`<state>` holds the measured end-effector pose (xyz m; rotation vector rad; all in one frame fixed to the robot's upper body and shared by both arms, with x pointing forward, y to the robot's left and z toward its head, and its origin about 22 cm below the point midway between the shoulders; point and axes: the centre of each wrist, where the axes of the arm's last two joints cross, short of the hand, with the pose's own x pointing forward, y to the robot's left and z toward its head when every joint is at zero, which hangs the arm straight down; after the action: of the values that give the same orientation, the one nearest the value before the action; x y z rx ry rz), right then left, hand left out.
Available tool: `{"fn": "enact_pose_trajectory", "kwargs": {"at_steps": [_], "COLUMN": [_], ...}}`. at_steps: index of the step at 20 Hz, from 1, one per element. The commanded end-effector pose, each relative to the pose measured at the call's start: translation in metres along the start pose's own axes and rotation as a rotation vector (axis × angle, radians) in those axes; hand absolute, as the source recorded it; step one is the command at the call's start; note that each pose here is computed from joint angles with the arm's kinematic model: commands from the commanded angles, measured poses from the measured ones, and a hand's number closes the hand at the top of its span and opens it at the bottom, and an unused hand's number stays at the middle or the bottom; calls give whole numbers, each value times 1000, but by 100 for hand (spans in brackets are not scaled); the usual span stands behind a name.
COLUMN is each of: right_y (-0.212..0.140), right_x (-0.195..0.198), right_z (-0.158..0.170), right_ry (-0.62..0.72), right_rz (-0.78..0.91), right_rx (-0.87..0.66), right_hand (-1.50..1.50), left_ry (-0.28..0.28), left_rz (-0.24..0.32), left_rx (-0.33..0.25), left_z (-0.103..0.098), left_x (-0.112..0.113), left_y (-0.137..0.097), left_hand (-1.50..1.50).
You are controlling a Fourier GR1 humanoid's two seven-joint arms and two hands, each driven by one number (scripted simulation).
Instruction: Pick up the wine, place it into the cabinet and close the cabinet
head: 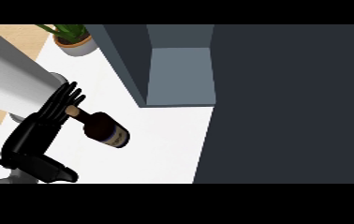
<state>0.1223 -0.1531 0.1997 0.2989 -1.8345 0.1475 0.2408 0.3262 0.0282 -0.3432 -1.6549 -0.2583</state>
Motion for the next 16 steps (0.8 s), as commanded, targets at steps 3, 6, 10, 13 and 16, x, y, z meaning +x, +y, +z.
{"fn": "enact_pose_trajectory", "kwargs": {"at_steps": [3,6,10,13,16], "right_y": [-7,-8,-10,0,-4], "right_x": [32,32,34,31,27], "right_z": [34,40,46,38,34], "right_ry": [-107,-100,-90,-96,-93], "right_rz": [28,29,32,12,49], "right_rx": [-48,-35,-41,-38,-30], "right_hand": [-150,-150,-150,-150,-150], "left_ry": [33,28,43,47,68], "left_rz": [3,-2,-19,-14,-15], "left_rx": [-7,14,23,56,29], "left_z": [9,6,-8,-17,-14], "left_x": [-39,-38,-55,-65,-72], "left_y": [8,10,10,8,36], "left_hand": [-150,-150,-150,-150,-150]}}
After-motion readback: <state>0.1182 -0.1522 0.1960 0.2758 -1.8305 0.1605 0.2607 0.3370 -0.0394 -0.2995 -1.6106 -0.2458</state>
